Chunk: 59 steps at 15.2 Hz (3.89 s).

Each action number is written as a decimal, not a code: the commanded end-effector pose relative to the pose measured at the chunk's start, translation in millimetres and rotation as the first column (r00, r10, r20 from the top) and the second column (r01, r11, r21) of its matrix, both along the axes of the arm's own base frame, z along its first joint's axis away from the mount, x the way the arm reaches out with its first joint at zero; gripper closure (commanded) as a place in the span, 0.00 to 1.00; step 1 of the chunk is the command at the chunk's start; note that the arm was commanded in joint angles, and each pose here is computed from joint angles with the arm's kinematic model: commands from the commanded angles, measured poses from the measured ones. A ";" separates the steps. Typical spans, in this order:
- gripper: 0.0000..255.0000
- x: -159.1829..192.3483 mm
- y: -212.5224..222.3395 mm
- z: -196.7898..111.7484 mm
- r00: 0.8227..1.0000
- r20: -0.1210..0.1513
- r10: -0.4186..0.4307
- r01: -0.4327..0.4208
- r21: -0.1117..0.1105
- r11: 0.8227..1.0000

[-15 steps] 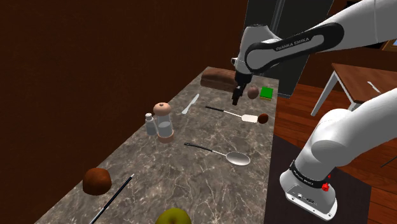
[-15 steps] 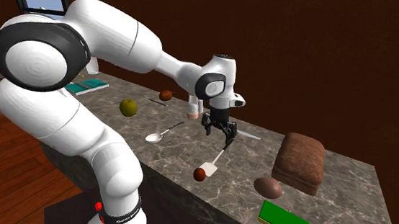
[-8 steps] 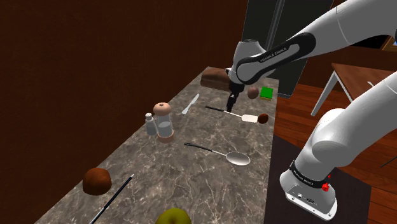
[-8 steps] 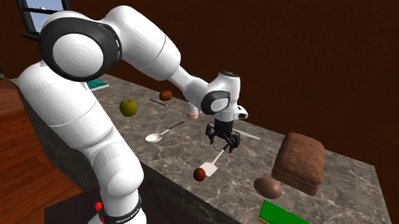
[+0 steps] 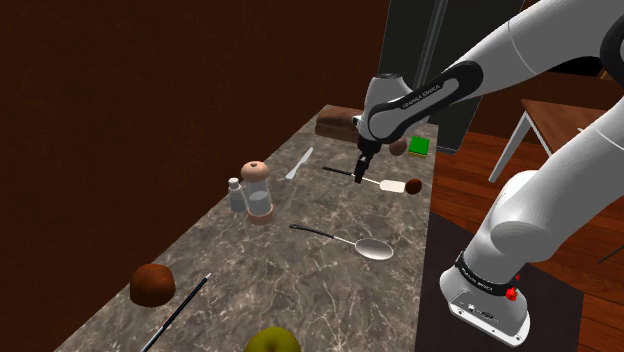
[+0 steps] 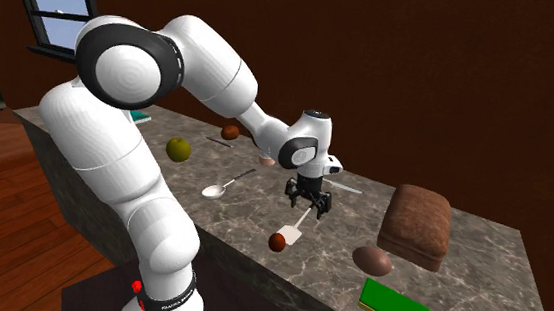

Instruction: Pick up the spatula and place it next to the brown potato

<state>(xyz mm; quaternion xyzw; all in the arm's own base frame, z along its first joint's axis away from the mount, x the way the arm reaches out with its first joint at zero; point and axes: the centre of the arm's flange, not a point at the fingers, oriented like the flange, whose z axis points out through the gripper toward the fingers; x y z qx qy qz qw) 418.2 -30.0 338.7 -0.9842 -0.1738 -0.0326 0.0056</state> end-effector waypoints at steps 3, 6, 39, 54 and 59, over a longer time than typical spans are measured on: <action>0.00 0.0 -0.1 -0.2 1.000 0.000 0.000 0.000 0.000 1.000; 1.00 0.1 -0.1 -0.2 1.000 0.000 0.000 0.000 0.000 1.000; 1.00 0.1 -0.1 131.8 1.000 0.000 0.000 0.000 0.000 1.000; 1.00 -25.5 156.3 143.4 1.000 0.000 0.000 0.000 0.000 1.000; 1.00 -36.1 221.4 143.5 1.000 0.000 0.000 0.000 0.000 1.000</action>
